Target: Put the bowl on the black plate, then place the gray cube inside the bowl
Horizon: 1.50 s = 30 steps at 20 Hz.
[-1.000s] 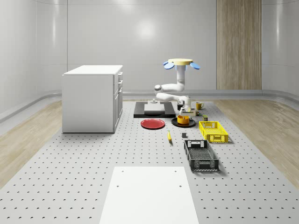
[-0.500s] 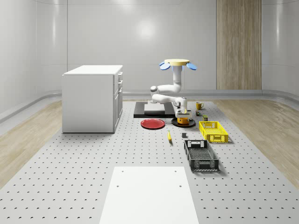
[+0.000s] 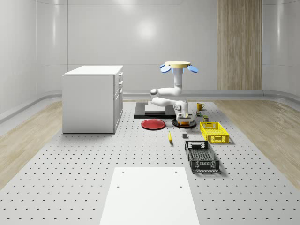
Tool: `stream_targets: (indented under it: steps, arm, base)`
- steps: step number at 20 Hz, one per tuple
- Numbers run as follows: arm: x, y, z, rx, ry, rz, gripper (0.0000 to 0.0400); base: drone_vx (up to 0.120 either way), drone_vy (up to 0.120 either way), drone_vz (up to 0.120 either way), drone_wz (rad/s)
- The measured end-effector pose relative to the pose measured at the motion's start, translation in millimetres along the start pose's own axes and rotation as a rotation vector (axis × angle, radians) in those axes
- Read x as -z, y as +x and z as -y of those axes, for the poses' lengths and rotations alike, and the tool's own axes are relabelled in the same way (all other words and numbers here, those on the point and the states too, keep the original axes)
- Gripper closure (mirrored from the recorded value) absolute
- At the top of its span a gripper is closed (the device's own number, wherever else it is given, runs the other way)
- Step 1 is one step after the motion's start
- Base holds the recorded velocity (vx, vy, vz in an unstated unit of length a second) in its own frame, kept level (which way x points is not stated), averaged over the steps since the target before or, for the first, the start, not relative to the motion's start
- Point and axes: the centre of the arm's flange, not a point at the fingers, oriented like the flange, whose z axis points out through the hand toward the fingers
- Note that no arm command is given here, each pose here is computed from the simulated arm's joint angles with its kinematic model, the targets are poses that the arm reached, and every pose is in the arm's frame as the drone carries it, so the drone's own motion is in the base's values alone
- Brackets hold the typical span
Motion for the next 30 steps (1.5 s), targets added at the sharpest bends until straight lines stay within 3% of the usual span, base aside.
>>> stream_targets:
  steps: [4, 11, 21, 30]
  arm:
    - [0.0, 0.0, 0.0, 0.0, 0.0, 0.0, 0.0]
    - [0.0, 0.0, 0.0, 0.0, 0.0, 0.0, 0.0]
    - [0.0, 0.0, 0.0, 0.0, 0.0, 0.0, 0.0]
    - [-6.3, 2.8, 2.8, 0.0, 0.0, 0.0, 0.0]
  base:
    - [0.12, -0.01, -0.1, 0.0]
    - [0.12, -0.069, 0.0, 0.0]
    - [0.12, 0.0, 0.0, 0.0]
    - [0.0, 0.0, 0.0, 0.0]
